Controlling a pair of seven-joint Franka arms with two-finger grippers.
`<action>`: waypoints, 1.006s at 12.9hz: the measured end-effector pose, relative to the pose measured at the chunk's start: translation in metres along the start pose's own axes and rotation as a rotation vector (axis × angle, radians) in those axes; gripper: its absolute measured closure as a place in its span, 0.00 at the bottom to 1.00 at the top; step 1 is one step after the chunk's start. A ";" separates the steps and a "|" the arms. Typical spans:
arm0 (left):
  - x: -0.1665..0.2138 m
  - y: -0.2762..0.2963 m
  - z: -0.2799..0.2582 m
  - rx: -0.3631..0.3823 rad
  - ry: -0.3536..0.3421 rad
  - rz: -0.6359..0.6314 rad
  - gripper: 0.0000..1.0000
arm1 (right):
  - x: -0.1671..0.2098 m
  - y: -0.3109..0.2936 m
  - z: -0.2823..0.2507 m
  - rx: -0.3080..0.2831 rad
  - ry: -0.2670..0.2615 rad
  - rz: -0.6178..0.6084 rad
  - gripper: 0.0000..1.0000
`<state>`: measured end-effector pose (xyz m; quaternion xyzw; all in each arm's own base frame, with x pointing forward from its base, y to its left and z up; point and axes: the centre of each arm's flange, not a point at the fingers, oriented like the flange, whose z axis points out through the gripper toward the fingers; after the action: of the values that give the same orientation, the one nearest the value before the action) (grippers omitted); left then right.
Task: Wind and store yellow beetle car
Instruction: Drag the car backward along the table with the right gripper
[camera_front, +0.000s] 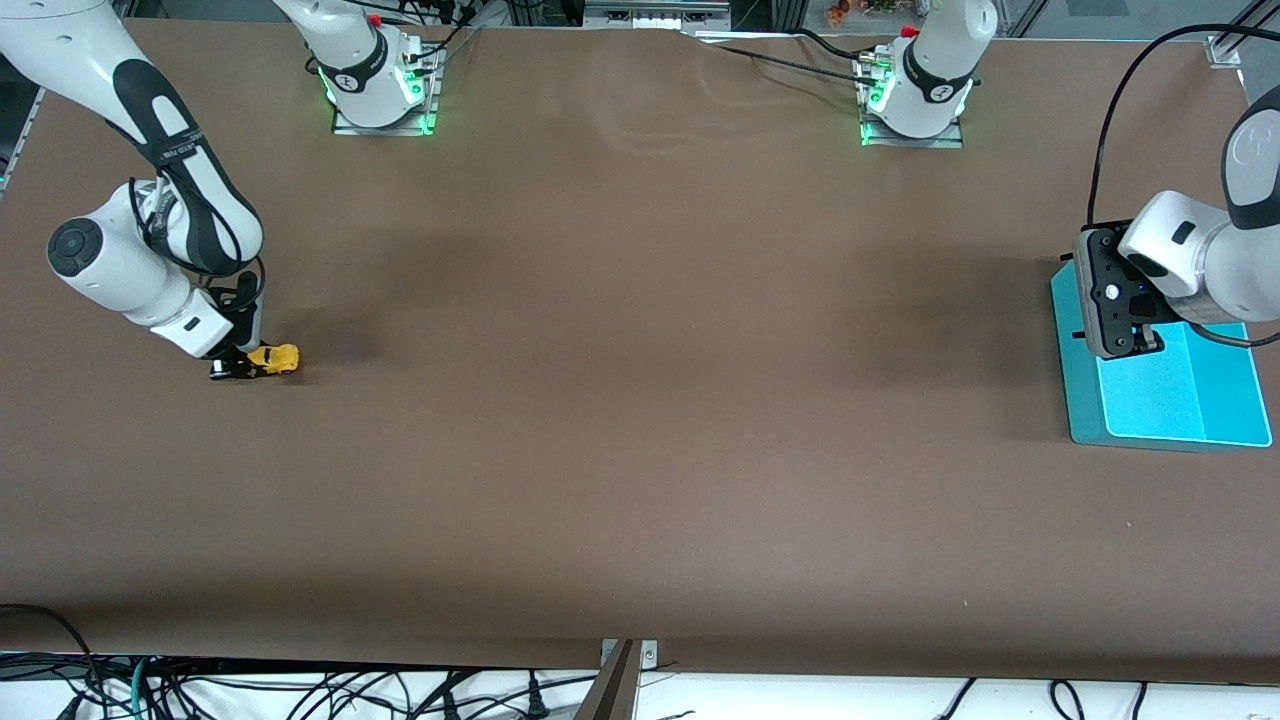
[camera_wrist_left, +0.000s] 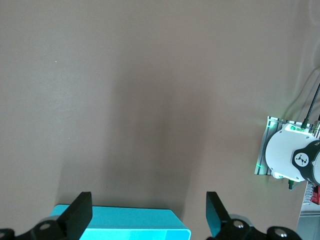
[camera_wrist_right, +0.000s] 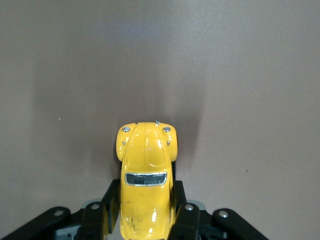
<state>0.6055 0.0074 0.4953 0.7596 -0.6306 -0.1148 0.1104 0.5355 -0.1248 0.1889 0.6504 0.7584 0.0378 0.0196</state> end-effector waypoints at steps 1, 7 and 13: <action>0.000 0.000 0.000 -0.001 0.000 0.000 0.00 | 0.000 0.000 0.000 0.001 0.000 0.000 0.55; -0.004 -0.004 0.005 -0.013 0.020 0.026 0.00 | -0.001 0.006 0.000 0.032 0.017 -0.008 0.55; -0.001 -0.004 0.006 -0.015 0.022 0.032 0.00 | 0.003 0.002 0.020 0.065 0.037 -0.023 0.30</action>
<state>0.6075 0.0095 0.4882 0.7496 -0.6407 -0.1096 0.1249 0.5381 -0.1206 0.1687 0.6412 0.7668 0.0251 -0.0152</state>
